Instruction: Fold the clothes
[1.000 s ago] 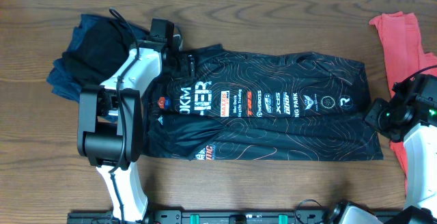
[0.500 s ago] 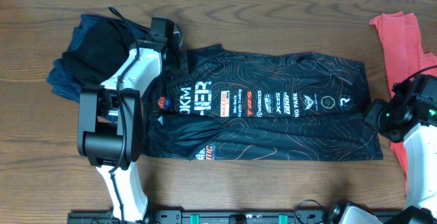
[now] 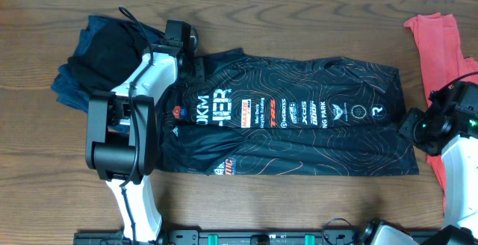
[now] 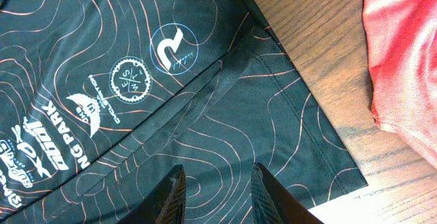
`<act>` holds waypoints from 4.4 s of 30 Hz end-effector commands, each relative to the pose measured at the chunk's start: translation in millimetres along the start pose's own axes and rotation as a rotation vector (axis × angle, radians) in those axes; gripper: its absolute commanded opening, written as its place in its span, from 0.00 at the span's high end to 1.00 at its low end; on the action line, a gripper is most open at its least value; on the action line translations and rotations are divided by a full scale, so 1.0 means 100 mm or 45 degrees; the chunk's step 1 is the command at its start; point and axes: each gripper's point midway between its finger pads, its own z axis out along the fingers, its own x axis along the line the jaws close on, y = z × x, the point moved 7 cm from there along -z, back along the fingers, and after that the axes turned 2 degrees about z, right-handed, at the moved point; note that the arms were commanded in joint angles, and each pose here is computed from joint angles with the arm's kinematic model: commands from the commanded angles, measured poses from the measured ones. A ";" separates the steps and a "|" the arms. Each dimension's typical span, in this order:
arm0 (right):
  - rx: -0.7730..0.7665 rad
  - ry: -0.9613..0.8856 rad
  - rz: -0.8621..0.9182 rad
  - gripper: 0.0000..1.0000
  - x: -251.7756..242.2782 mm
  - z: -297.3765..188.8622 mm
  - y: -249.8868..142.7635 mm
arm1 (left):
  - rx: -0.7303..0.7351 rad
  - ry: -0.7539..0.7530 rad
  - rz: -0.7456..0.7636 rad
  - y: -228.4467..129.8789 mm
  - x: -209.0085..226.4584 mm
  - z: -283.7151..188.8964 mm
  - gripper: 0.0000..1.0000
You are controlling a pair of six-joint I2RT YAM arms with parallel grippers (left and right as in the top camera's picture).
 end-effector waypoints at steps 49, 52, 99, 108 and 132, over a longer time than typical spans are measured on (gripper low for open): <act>-0.031 -0.010 -0.032 0.75 0.02 -0.07 0.05 | -0.009 -0.001 -0.008 0.00 0.00 -0.08 0.78; -0.032 -0.015 -0.032 0.75 0.02 -0.07 0.05 | -0.036 -0.006 -0.006 0.04 -0.01 -0.14 0.78; -0.040 -0.022 -0.033 0.86 0.02 -0.08 0.06 | 0.007 0.007 -0.009 -0.03 0.00 -0.16 0.94; -0.100 -0.012 -0.119 0.84 0.11 -0.31 0.33 | -0.052 -0.009 -0.005 -0.03 -0.05 -0.73 0.94; -0.216 0.108 -0.325 0.67 0.72 0.93 1.04 | 0.074 -0.048 -0.017 -0.21 -0.07 -0.76 0.94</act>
